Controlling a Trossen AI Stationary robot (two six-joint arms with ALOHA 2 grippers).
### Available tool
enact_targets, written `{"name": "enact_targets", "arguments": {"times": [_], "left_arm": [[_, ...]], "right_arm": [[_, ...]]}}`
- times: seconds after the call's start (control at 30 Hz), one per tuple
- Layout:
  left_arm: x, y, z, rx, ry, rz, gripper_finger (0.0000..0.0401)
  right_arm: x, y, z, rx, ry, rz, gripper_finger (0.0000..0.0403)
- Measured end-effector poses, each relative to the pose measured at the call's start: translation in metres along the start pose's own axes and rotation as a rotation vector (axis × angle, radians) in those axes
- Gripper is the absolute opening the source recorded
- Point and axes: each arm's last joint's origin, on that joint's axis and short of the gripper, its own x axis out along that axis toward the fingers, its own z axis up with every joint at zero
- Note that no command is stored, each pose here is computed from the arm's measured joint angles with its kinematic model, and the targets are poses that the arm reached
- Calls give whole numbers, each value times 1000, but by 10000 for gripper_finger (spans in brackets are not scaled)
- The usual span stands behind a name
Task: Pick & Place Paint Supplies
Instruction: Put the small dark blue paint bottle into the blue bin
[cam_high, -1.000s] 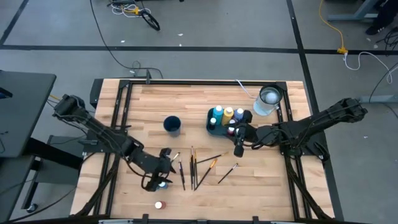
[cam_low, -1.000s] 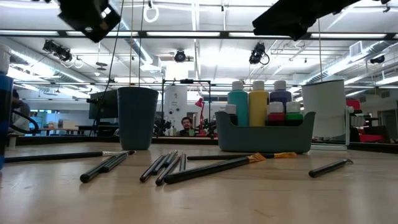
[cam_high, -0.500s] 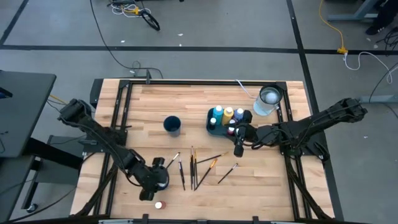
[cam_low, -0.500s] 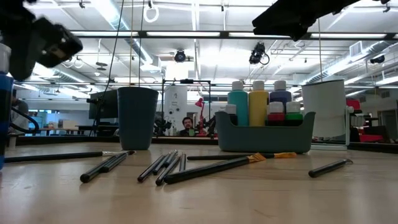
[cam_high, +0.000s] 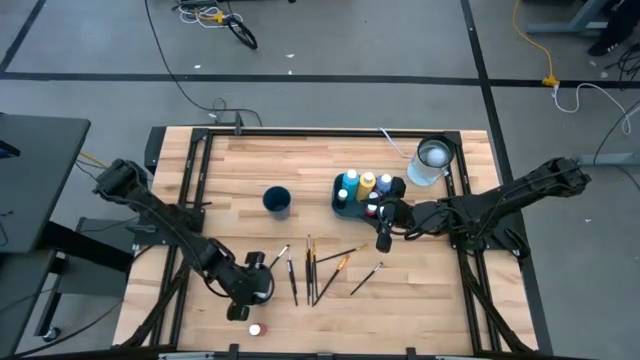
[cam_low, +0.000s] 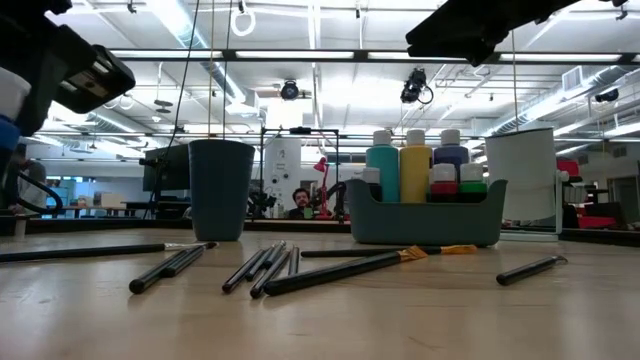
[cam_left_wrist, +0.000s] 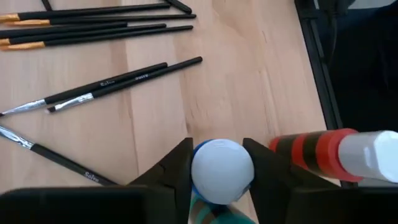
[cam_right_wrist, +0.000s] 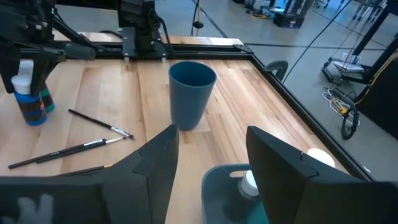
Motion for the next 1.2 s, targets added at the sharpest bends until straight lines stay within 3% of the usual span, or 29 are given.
{"name": "enact_targets", "arguments": {"times": [0.13,0.37,0.5,0.6,0.77,0.93,1.03,1.2], "left_arm": [[-3,2,10,27,-34,15,125],[-23,24,67,159,-212,102,125],[-32,56,98,234,-351,186,129],[-41,88,118,247,-463,264,129],[-54,140,132,252,-540,326,129],[-32,175,137,253,-539,371,130],[-13,189,139,246,-502,346,129],[5,209,147,201,-438,394,134]], "right_arm": [[0,0,0,0,-1,0,191],[0,-1,1,-22,-9,-31,191],[0,-3,0,2,-4,-110,191],[-2,-4,-3,-17,30,-94,191],[-17,-9,-4,-39,73,-92,191],[-40,-21,-4,-39,92,-171,191],[-51,-26,-7,-37,128,-147,191],[-56,-29,-15,-64,205,-100,191]]}}
